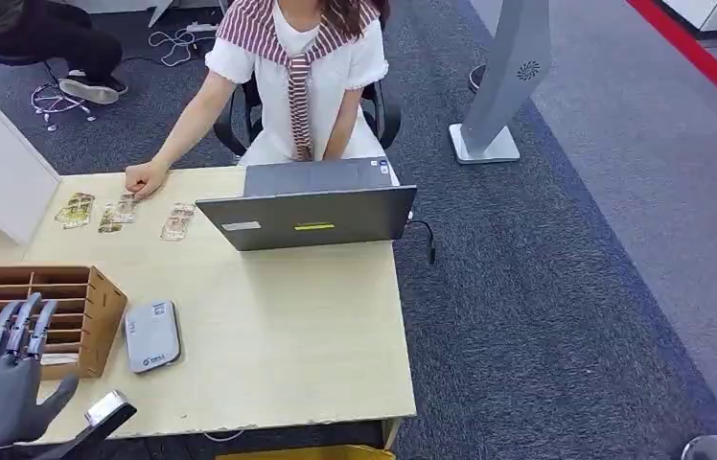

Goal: Pass the card to the sensor for recognition and then transmit it.

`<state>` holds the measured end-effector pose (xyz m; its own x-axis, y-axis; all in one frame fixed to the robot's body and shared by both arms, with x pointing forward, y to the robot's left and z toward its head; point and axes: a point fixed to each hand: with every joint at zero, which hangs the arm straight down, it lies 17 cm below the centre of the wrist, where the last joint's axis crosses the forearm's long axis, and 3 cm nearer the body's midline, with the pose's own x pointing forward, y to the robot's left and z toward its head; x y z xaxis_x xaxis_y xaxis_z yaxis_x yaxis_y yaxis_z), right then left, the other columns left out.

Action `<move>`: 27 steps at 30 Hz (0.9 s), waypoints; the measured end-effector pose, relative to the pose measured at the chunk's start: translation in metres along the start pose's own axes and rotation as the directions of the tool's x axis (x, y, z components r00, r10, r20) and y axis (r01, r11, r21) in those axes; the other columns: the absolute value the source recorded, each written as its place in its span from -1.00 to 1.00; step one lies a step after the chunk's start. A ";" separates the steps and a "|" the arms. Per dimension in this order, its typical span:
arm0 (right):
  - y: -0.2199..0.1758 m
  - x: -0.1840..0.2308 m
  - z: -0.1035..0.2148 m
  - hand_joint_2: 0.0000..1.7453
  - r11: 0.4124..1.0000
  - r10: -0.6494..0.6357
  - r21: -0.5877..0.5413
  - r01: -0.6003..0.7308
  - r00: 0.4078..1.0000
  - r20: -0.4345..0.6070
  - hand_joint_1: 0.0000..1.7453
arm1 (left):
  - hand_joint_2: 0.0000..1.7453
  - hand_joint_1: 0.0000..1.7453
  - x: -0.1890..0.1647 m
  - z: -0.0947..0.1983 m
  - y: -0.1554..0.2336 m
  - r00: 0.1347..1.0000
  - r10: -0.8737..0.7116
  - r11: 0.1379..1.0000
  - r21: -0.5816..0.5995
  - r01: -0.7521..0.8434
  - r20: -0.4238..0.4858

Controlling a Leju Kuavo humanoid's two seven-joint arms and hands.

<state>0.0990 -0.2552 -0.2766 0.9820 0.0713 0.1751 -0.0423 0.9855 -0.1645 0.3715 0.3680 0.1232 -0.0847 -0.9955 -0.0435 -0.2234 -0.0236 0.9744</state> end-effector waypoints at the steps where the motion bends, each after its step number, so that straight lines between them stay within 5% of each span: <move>1: 0.000 0.000 0.000 1.00 1.000 0.000 0.000 0.000 1.000 0.000 -1.00 | 1.00 -1.00 -0.001 -0.001 0.000 1.000 -0.001 1.000 0.000 0.001 -0.001; 15: 0.003 0.002 0.001 1.00 1.000 0.006 0.012 -0.006 1.000 0.003 -1.00 | 1.00 -1.00 -0.036 -0.060 -0.015 0.997 -0.049 0.990 -0.138 0.040 -0.059; 27: 0.004 0.002 0.001 1.00 1.000 0.004 0.015 -0.004 1.000 0.002 -1.00 | 1.00 -1.00 -0.048 -0.059 -0.033 0.994 -0.060 0.975 -0.219 0.040 -0.087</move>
<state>0.1006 -0.2512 -0.2762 0.9814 0.0755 0.1767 -0.0489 0.9874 -0.1505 0.4399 0.4106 0.1062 0.0139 -0.9965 -0.0826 -0.0087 -0.0827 0.9965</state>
